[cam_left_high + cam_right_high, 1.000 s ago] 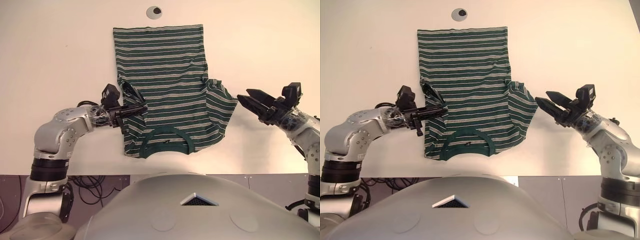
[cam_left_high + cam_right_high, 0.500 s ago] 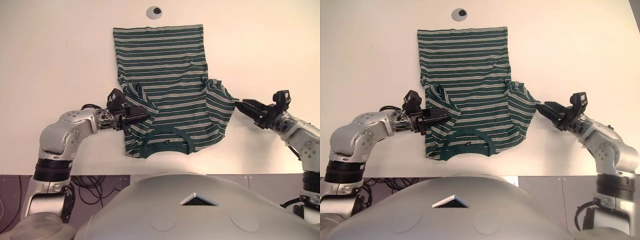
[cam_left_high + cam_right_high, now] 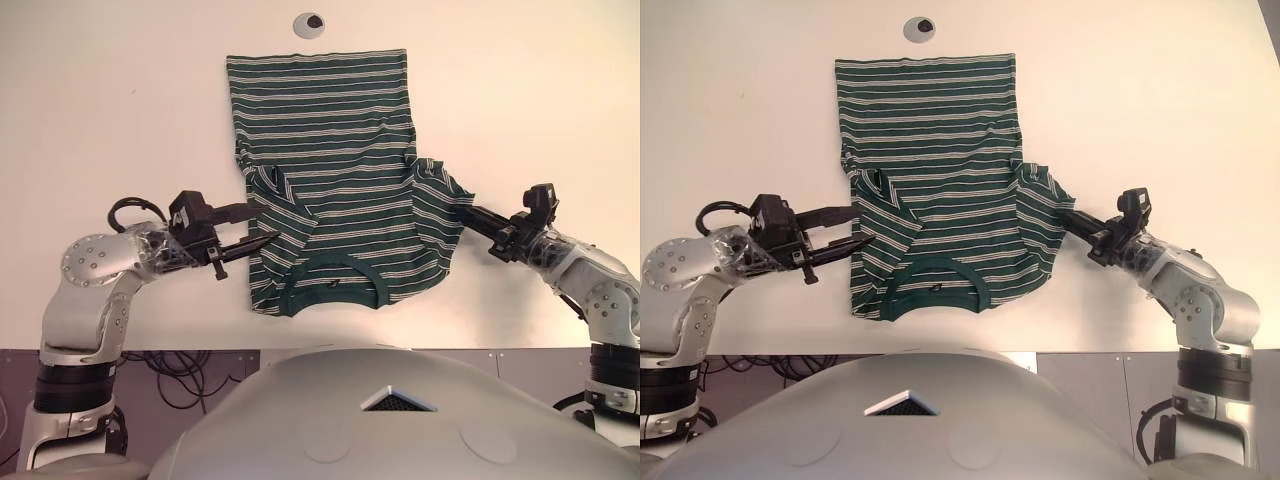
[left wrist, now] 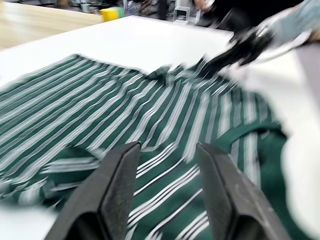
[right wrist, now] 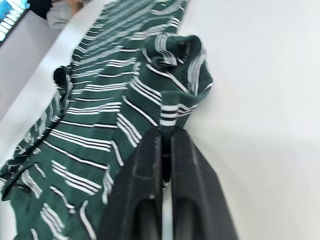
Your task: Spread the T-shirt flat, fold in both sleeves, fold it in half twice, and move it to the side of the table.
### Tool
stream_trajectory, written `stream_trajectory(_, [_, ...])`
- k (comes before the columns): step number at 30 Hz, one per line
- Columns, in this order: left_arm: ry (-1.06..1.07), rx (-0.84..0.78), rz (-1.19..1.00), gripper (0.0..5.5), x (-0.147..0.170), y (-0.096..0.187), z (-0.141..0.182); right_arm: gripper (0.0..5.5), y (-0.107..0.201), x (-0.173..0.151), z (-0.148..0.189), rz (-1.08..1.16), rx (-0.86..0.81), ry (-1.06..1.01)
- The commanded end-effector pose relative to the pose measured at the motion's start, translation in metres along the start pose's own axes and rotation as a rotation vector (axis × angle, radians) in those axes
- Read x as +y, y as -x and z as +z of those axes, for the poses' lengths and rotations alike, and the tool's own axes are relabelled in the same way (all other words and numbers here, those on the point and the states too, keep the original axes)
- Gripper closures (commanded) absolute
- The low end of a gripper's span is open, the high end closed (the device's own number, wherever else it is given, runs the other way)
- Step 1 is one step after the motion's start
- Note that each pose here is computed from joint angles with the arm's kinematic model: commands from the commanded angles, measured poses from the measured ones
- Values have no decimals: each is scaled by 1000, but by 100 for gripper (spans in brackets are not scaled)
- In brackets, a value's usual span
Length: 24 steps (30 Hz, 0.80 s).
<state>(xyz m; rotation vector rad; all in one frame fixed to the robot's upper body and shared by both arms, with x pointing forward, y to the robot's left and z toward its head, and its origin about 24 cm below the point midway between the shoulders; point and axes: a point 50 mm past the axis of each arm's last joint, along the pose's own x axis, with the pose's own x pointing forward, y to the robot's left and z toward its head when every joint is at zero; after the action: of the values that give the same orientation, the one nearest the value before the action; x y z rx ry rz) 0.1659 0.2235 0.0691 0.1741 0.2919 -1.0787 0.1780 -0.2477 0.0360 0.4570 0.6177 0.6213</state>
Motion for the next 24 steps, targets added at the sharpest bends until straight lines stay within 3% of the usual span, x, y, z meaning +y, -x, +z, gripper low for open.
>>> stream_trajectory(1, [-234,49,-12,349,-4,23,-15,547,1,19,5,103,-34,22])
stream_trajectory(4, [-498,184,-185,349,-20,32,-41,547,2,31,4,143,-25,72])
stream_trajectory(9, [-626,276,-256,349,-19,49,-55,547,-8,52,6,192,2,182])
stream_trajectory(14, [-651,300,-375,349,-29,55,-68,547,-28,72,3,268,42,212])
stream_trajectory(21, [-692,260,-460,349,-41,36,-86,547,-51,85,-2,310,82,221])
stream_trajectory(24, [-697,239,-485,349,-46,27,-91,494,-52,83,-2,297,83,218])
